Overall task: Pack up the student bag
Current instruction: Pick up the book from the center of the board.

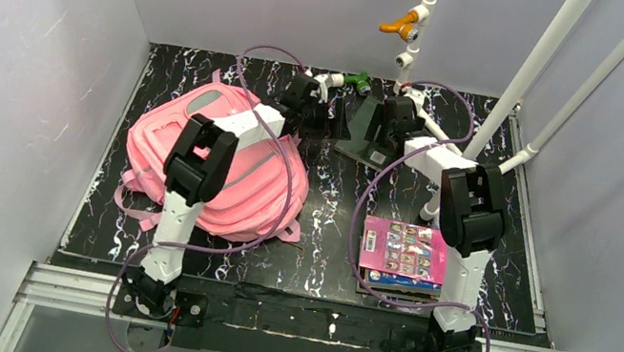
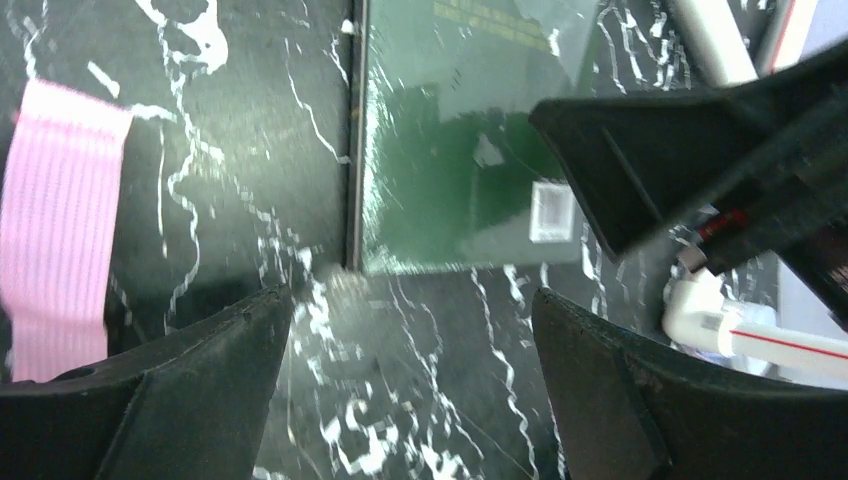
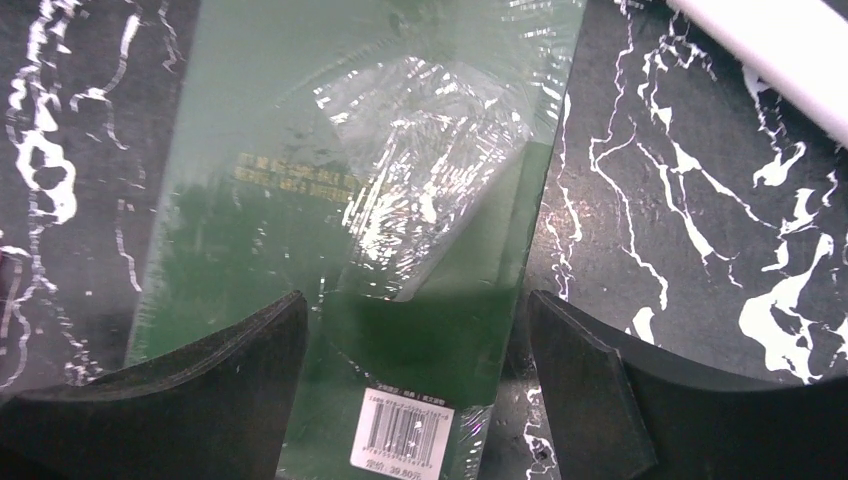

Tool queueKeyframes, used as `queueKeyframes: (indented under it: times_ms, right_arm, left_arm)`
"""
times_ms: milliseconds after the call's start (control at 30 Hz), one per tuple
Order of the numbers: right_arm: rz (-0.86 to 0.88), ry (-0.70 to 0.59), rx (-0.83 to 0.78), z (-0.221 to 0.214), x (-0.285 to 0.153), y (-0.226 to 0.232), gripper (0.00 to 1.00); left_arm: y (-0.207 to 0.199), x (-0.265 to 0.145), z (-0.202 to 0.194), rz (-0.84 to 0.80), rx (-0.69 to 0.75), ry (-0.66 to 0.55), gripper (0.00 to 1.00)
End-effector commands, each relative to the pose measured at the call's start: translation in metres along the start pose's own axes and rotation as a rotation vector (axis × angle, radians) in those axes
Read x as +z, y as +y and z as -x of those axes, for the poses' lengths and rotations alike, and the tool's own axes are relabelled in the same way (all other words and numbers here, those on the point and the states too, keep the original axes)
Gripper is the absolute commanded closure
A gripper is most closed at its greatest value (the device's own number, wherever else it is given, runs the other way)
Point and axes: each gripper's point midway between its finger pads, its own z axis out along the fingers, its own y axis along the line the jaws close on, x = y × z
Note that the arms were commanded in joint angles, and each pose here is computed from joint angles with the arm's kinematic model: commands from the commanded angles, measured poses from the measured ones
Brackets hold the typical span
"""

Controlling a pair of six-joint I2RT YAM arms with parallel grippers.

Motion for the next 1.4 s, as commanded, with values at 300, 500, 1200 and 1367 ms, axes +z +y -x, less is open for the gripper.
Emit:
queueKeyframes:
  times_ms: [300,500,1200,1367]
  right_arm:
    - [0.036,-0.019,0.088,0.004,0.016,-0.001,0.13]
    - [0.111,0.018,0.087,-0.01,0.017,0.008,0.2]
    - [0.078,0.121,0.097,-0.027,0.02,-0.003,0.07]
    - [0.143,0.12,0.147,-0.033,0.018,0.008,0.18]
  left_arm:
    - [0.002,0.055,0.016,-0.053,0.108,-0.014,0.13]
    - [-0.01,0.055,0.002,-0.124,0.002,0.052,0.2]
    - [-0.008,0.024,-0.001,-0.162,-0.078,0.069,0.23]
    - [-0.002,0.033,0.016,-0.179,-0.11,0.043,0.24]
